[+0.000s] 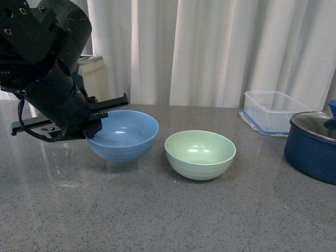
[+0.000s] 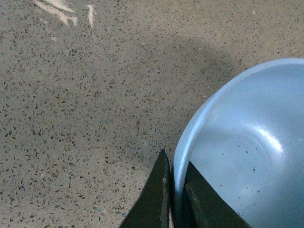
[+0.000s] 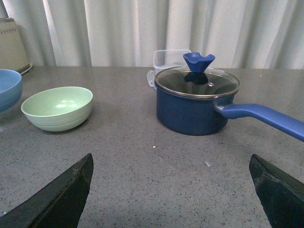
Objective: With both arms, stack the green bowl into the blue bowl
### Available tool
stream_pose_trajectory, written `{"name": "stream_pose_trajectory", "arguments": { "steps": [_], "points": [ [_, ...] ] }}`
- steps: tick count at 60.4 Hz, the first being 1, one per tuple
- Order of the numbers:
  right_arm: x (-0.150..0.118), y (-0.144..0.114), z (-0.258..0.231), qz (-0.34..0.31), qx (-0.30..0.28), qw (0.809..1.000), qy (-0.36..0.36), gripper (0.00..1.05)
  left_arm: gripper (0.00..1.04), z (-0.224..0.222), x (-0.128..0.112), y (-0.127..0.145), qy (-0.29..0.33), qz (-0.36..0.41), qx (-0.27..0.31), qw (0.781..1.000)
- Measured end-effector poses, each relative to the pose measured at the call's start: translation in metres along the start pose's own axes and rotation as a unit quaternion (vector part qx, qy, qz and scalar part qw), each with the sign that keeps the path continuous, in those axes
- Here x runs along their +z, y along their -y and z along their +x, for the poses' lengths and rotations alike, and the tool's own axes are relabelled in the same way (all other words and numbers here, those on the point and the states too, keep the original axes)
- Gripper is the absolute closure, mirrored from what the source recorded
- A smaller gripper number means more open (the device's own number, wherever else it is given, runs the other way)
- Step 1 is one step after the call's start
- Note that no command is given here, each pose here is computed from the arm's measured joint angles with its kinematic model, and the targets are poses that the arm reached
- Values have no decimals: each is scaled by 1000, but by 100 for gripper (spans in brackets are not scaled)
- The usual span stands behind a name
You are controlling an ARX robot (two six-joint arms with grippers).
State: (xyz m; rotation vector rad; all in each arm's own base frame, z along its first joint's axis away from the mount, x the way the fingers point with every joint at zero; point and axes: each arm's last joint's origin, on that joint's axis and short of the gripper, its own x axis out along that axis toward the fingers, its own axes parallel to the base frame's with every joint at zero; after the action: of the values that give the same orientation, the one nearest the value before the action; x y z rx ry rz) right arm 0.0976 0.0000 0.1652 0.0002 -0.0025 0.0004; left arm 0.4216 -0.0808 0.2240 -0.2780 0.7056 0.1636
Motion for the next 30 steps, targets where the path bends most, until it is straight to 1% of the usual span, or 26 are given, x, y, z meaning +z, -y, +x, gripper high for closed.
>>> {"name": "stream_pose_trajectory", "arguments": {
  "steps": [30],
  "points": [
    [0, 0, 0, 0, 0, 1000, 0, 10, 101, 19, -9, 2, -17, -1, 2, 1000]
  ]
}}
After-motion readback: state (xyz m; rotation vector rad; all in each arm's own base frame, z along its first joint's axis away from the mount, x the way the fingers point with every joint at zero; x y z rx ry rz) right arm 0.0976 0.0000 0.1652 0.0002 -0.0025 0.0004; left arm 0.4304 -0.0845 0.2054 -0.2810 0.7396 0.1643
